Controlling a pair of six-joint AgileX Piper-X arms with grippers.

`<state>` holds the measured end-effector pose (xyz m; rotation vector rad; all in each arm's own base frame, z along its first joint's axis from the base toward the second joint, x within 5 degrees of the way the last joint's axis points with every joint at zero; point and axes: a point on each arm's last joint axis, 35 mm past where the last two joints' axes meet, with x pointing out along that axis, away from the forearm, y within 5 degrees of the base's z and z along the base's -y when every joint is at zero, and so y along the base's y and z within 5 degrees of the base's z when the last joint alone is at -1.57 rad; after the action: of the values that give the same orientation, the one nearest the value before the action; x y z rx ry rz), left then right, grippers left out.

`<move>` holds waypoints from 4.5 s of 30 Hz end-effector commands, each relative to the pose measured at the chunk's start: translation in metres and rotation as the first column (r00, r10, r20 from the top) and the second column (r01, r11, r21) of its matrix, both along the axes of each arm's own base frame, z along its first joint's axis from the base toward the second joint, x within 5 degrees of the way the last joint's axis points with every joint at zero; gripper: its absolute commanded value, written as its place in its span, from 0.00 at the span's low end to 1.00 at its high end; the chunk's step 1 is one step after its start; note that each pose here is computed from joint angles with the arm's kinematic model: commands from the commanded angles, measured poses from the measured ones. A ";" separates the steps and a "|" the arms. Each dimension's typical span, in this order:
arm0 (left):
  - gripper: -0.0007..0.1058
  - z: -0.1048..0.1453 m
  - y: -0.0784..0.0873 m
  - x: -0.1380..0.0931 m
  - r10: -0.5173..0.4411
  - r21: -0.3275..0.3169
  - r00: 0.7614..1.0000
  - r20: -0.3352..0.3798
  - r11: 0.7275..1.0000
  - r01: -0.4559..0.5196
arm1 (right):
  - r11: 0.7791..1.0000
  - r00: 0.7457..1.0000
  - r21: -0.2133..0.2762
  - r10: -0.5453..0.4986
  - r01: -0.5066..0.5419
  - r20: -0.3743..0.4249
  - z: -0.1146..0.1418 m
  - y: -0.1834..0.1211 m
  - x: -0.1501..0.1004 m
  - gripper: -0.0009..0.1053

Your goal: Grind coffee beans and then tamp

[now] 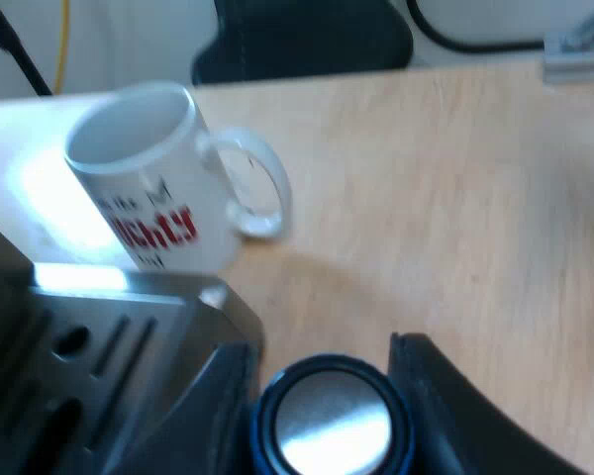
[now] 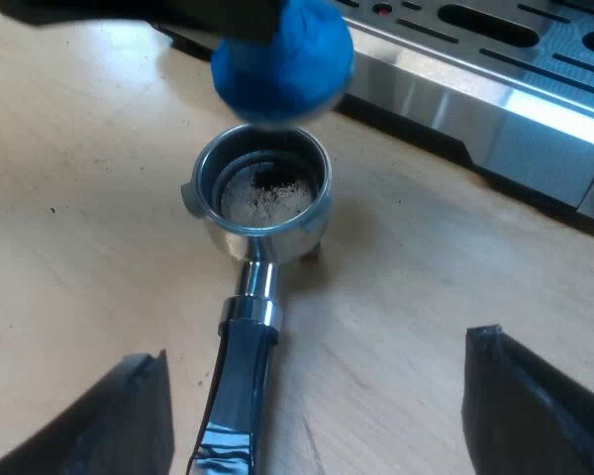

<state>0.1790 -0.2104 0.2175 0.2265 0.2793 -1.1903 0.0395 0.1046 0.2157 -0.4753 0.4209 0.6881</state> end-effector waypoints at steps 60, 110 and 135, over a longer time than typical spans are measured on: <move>0.11 -0.027 0.091 0.003 0.412 0.145 0.886 -0.213 0.910 -0.388 | 0.968 0.957 -0.028 0.250 -0.249 0.145 0.000 0.057 0.006 0.60; 0.56 0.021 0.115 -0.036 0.407 -0.023 0.908 -0.096 0.912 -0.410 | 0.974 0.983 0.138 0.183 -0.179 -0.019 0.015 0.077 0.008 0.60; 0.56 0.102 0.131 -0.057 0.496 -0.115 0.858 -0.132 0.852 -0.510 | 0.993 0.979 0.119 0.046 -0.023 -0.197 0.089 0.057 0.064 0.60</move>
<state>0.1235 -0.0814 0.3162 -0.0249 0.3214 -0.7165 0.1036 0.1617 0.3022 -0.2985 0.5562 0.7731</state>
